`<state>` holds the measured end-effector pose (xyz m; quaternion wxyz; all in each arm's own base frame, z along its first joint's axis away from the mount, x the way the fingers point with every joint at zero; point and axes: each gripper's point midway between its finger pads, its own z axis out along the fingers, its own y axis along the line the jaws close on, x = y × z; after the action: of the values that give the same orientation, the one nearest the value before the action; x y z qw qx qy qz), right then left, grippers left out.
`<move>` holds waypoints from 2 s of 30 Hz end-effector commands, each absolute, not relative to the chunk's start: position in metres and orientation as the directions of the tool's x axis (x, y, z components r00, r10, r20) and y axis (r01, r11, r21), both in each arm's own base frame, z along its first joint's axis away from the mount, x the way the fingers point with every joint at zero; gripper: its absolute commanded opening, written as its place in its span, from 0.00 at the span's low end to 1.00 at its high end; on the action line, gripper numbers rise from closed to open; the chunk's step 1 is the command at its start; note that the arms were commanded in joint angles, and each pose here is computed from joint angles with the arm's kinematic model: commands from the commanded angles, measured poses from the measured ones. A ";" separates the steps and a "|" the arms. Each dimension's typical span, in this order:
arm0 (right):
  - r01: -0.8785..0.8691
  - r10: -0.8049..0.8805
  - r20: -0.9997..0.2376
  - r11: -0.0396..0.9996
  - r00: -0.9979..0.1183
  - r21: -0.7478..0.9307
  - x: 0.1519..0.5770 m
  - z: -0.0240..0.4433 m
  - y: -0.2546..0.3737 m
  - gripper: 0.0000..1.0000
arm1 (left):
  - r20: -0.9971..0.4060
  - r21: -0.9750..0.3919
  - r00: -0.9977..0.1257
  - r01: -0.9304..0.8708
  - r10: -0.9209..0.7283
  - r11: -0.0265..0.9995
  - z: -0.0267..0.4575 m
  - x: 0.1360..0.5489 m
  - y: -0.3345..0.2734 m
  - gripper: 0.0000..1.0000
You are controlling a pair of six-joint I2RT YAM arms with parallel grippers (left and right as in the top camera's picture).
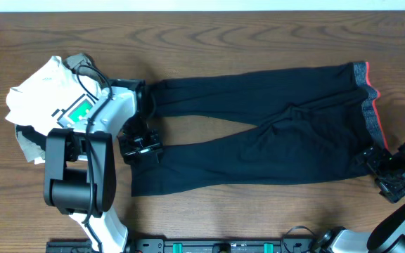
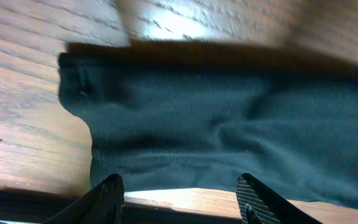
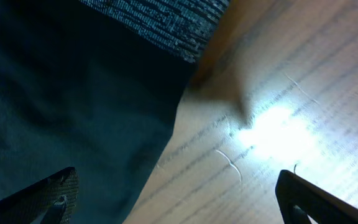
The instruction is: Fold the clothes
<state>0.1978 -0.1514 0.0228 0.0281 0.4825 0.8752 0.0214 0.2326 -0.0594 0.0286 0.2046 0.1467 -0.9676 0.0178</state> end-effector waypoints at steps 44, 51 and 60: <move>0.819 0.828 -0.209 0.553 -0.521 0.151 0.211 0.050 -0.157 0.99 | 0.075 -0.100 -0.637 -0.770 -0.767 0.630 0.012 0.161 -0.056 0.83; 0.819 0.828 -0.209 0.553 -0.521 0.151 0.211 0.050 -0.157 0.99 | 0.056 -0.049 -0.548 -0.836 -0.834 0.546 0.003 0.152 -0.046 0.84; 0.820 0.829 -0.203 0.553 -0.522 0.150 0.210 0.050 -0.156 0.99 | 0.002 -0.069 -0.549 -0.834 -0.836 0.548 0.003 0.163 -0.041 0.36</move>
<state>0.2147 -0.1560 0.0537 0.1353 0.4665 0.8739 0.0212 0.1637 -0.0468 0.0053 -0.0088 0.4697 -0.8816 0.0454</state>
